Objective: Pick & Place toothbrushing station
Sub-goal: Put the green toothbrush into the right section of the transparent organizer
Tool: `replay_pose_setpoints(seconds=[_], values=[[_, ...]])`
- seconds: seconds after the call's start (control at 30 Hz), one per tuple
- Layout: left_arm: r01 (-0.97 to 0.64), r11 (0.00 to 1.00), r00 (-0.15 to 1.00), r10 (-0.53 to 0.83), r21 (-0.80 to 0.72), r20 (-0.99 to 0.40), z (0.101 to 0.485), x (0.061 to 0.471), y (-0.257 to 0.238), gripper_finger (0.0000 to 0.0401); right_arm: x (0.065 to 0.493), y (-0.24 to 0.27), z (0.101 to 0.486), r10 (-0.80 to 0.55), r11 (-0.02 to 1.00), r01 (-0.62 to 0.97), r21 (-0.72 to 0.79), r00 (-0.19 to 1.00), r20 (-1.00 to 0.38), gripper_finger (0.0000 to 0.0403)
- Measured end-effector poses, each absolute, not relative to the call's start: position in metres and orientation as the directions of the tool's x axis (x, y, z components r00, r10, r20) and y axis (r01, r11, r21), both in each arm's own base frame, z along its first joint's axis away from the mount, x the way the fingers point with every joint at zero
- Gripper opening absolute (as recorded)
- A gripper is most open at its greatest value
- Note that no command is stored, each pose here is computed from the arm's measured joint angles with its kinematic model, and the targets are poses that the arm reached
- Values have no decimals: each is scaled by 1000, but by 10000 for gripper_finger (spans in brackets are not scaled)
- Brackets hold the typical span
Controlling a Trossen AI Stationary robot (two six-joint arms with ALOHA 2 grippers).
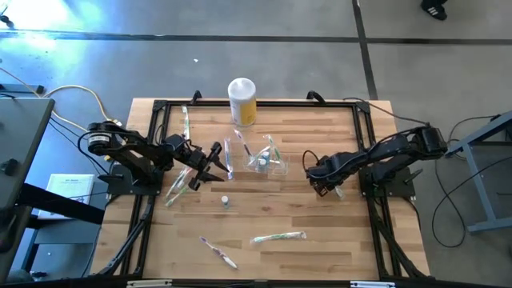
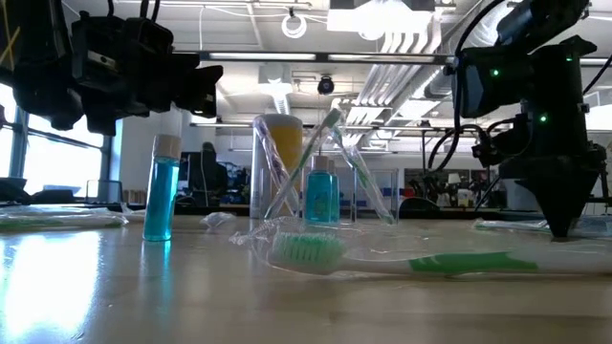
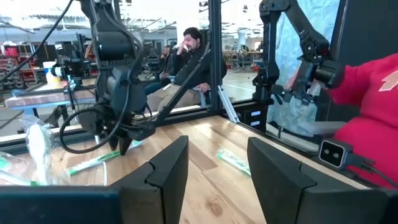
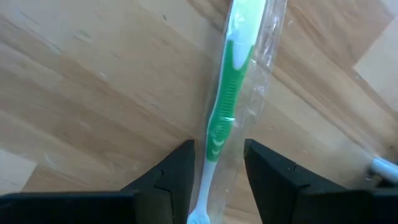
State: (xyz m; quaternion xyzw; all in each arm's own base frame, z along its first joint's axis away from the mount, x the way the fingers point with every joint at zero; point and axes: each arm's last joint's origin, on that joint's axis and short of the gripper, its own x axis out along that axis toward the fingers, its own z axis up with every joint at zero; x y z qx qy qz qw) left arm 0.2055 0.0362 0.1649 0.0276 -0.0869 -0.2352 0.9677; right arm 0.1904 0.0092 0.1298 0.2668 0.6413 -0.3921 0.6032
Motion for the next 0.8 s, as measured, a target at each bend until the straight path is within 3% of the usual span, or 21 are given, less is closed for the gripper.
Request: replay_pose_setpoints(seconds=[0.2,0.43,0.6,0.8], values=[[437,895,881,-446,90,156,165,206,37,159,185,7,122,-141,569,804,-175,-115,-983,124],[427,902,891,-433,71,137,162,206,37,159,188,19,123,-177,633,753,-182,-88,-980,18],[339,929,925,-358,148,128,161,208,39,159,196,27,132,-215,628,753,-194,-72,-974,14],[274,953,950,-289,127,116,159,209,41,159,208,53,154,-220,654,742,-146,2,-975,1]])
